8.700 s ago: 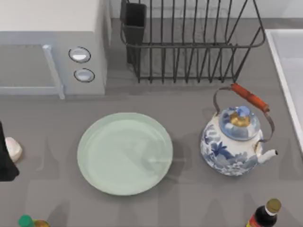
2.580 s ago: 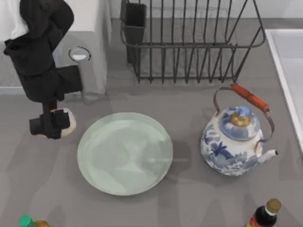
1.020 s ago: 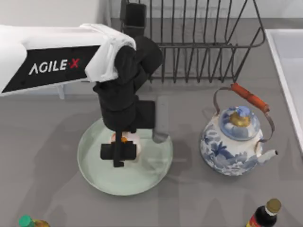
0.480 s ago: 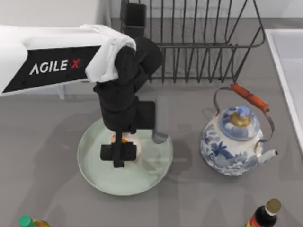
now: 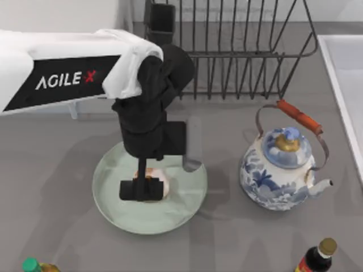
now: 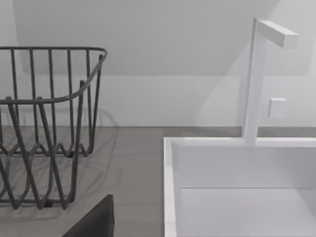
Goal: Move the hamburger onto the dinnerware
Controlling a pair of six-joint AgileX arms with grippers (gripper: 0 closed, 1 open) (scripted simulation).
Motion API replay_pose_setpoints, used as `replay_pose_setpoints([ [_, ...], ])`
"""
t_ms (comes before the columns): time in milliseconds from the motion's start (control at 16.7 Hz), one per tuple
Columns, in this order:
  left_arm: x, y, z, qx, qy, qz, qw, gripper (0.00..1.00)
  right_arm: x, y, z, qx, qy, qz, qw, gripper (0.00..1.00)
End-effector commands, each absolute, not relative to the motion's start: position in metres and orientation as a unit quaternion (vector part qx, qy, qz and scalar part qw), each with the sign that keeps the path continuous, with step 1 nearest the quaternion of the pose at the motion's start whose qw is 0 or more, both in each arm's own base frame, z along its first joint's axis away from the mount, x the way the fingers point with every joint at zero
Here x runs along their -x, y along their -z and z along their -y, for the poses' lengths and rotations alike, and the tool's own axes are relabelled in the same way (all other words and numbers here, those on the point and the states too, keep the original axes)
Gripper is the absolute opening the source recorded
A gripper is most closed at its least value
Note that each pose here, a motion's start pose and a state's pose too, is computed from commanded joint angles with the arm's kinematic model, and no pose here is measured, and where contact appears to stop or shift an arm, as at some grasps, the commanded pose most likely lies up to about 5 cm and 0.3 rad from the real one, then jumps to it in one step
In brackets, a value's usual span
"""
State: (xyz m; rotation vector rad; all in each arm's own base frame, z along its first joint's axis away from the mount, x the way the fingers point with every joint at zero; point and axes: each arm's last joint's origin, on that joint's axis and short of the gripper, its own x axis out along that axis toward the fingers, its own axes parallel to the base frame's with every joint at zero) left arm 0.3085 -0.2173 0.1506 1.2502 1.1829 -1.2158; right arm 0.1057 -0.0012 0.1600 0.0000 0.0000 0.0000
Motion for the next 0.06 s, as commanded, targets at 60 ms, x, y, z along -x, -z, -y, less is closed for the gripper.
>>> replay_pose_setpoints([
  [60,-0.3085,-0.1506,0.2173,-0.516,0.502,-0.488,0.494,1.0,-0.1057,-0.16,0.0012,0.0,0.0,0.0,1.0,1.0],
])
